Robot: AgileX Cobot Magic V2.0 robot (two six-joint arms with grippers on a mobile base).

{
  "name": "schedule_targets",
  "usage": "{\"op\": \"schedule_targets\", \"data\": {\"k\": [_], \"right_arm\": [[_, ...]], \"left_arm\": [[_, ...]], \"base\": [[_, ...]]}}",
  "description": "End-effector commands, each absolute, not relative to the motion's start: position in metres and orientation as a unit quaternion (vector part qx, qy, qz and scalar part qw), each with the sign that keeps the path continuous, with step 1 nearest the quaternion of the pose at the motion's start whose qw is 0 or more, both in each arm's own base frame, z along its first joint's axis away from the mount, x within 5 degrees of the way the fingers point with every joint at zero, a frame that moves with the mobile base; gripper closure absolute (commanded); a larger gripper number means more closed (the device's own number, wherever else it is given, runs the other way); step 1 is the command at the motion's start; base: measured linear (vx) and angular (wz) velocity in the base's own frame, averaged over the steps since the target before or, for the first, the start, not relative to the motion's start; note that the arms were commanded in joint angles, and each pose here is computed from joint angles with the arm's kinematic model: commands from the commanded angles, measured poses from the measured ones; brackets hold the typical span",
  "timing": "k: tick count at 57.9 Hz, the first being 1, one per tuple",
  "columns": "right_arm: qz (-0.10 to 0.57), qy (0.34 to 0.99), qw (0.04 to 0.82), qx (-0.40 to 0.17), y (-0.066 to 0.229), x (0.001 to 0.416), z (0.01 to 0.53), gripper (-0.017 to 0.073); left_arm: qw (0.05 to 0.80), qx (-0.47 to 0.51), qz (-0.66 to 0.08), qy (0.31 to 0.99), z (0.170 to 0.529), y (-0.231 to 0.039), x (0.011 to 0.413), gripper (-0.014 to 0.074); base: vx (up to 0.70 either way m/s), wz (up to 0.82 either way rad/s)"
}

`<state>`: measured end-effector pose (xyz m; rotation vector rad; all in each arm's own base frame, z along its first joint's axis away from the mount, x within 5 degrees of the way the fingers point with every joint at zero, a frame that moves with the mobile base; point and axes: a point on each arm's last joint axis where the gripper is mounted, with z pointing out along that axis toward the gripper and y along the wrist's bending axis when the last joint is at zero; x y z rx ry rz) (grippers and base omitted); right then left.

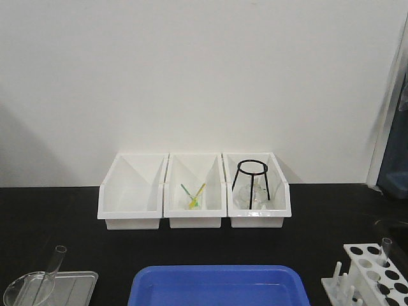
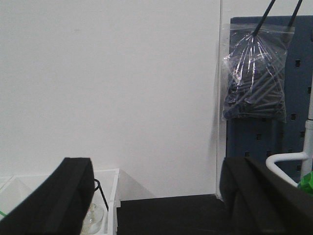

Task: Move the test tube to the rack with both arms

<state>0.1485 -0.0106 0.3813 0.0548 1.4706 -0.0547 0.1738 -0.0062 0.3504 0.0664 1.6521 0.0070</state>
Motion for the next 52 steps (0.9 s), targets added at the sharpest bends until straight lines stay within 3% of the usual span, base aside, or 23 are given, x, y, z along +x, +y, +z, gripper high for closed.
{"op": "schedule_targets", "data": {"k": [1,7,16,52], "right_arm": [[-0.034,0.624,0.78,0.018,-0.011,0.146,0.401,0.0],[-0.034,0.625,0.78,0.018,-0.011,0.146,0.401,0.002],[-0.034,0.625,0.78,0.018,-0.011,0.146,0.401,0.0042],[-0.033,0.625,0.78,0.017,-0.011,0.146,0.401,0.005]], "left_arm": [[0.686,0.07,0.04,0.723,0.35,-0.007,0.178,0.009],[0.647,0.138,0.09,0.744,0.317,-0.008,0.183,0.009],[0.639,0.179,0.106,0.741,0.279,-0.01,0.187,0.009],[0.616,0.186,0.052,0.763,0.22,-0.025,0.242,0.009]], "base": [[0.0,0.0],[0.0,0.0],[0.0,0.0],[0.0,0.0]]}}
